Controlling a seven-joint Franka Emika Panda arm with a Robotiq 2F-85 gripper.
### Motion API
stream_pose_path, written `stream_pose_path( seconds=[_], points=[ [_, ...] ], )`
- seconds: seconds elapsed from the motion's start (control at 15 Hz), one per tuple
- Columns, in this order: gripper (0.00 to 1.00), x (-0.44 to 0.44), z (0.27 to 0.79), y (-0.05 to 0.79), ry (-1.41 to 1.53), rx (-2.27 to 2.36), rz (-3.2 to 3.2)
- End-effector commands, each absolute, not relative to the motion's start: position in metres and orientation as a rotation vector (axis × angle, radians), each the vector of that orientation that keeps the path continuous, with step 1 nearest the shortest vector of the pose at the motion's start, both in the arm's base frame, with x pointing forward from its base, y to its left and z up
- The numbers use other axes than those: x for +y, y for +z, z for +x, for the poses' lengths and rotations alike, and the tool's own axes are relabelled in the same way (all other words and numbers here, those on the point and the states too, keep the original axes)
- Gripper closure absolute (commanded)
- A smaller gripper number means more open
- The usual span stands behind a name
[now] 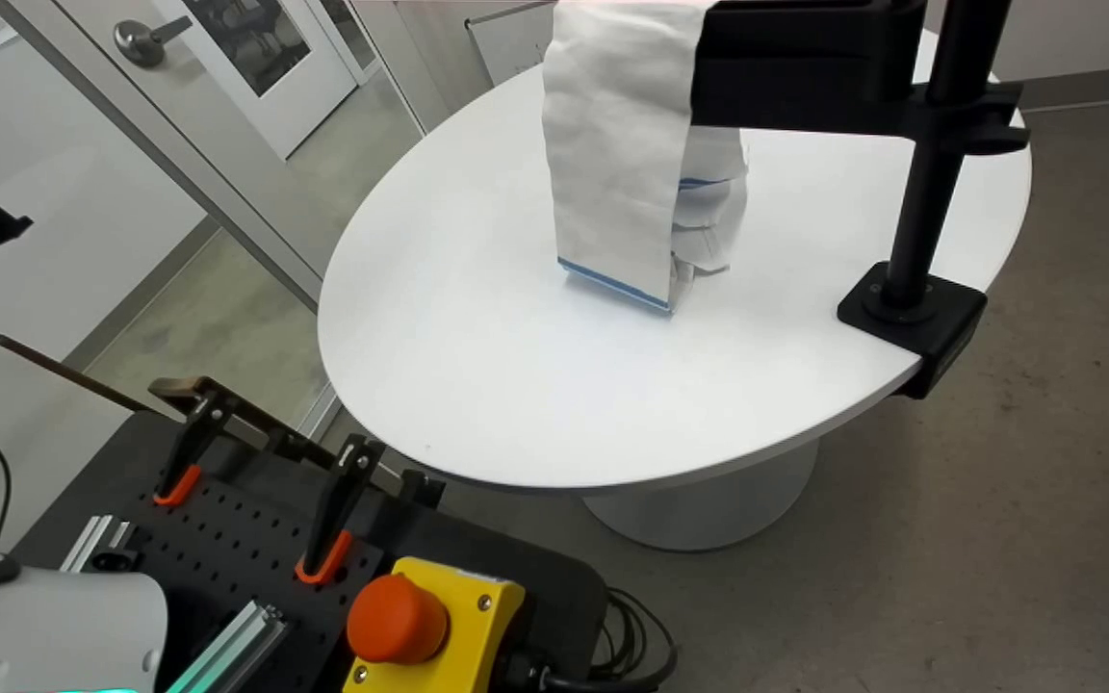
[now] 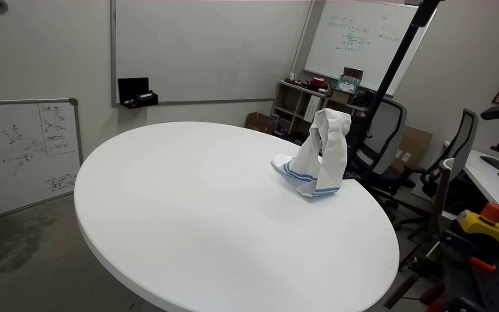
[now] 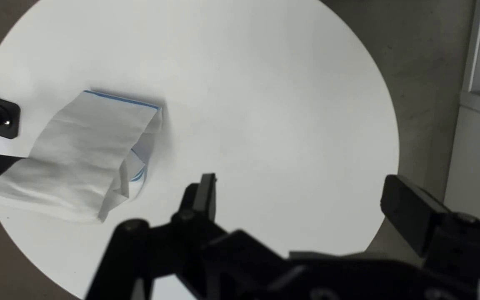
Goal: Put the white cloth on the table
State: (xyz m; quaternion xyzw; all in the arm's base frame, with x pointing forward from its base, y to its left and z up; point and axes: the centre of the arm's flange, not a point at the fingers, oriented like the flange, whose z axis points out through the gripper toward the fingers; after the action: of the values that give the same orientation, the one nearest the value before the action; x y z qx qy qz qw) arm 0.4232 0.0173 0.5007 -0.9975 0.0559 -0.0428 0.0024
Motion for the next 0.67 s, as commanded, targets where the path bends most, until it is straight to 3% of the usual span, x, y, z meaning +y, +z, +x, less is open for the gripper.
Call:
stream_pose_path(
  seconds=[0.0,0.6],
  points=[
    [0.00,-0.017,0.461,0.499,-0.221,0.395,-3.106],
    [0.00,-0.118,0.516,0.460,-0.247,0.812,-3.093]
  ],
)
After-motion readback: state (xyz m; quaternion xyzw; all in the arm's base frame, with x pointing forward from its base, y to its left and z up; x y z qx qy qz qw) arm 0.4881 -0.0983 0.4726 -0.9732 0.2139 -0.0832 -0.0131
